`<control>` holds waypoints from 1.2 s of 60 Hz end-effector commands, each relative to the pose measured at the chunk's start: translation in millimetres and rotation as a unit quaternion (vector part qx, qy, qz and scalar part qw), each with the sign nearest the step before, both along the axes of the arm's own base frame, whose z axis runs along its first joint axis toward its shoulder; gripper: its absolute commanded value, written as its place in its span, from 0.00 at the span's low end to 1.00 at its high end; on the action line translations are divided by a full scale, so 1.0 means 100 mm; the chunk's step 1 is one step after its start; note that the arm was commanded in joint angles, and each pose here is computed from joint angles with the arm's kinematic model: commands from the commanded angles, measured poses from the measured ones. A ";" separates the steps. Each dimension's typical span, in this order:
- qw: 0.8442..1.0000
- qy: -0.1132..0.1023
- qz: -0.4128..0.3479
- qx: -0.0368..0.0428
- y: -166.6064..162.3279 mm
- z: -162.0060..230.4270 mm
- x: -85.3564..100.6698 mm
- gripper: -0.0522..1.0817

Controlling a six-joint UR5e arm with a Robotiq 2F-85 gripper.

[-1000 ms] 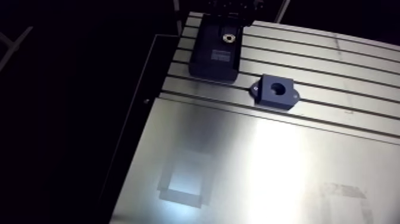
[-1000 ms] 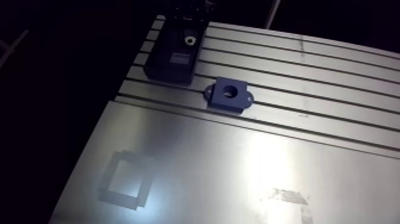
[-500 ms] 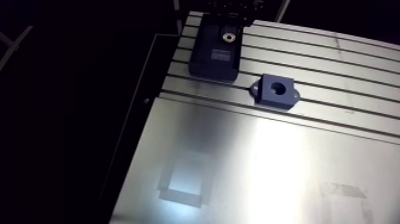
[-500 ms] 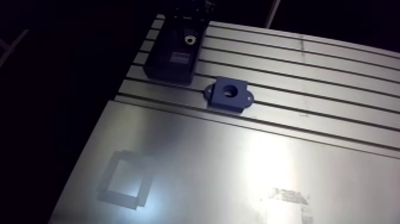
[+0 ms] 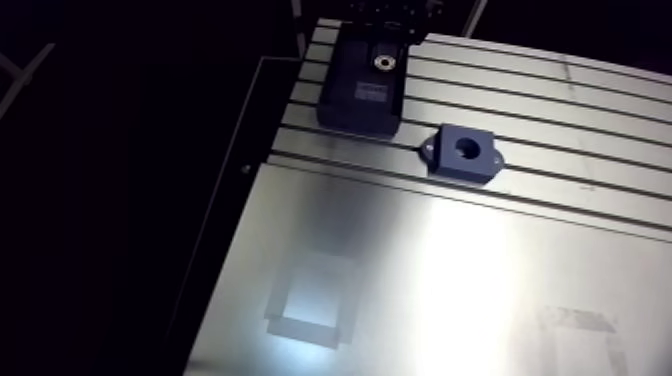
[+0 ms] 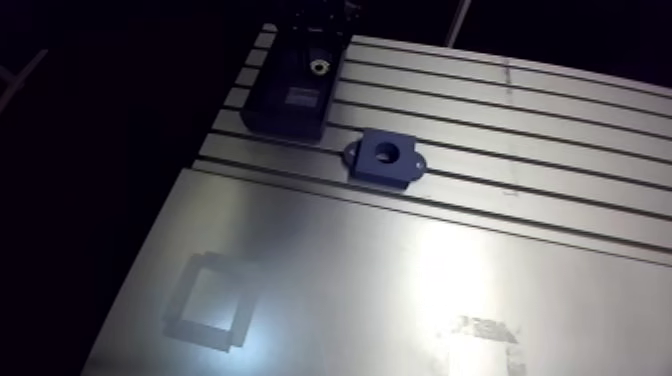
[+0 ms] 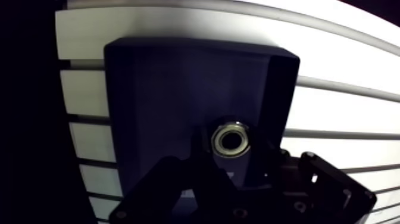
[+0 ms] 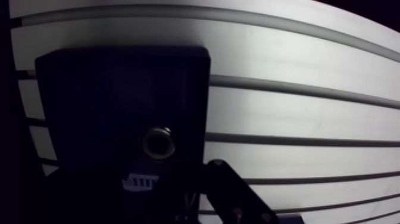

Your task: Pick up the bearing and press it into the housing until flush.

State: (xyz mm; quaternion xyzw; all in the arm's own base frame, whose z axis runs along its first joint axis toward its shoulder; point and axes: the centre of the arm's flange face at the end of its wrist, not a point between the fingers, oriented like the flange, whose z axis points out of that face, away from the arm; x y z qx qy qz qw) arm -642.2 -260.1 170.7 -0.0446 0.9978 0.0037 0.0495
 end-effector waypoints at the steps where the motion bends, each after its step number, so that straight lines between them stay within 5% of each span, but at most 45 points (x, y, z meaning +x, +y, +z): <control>1: 1.000 0.000 0.000 0.000 0.00 0.00 0.00 0.51; 34: 1.000 0.003 0.002 0.000 0.00 0.04 0.00 0.55; 72: 0.999 0.030 0.013 -0.010 -0.09 0.54 0.07 0.58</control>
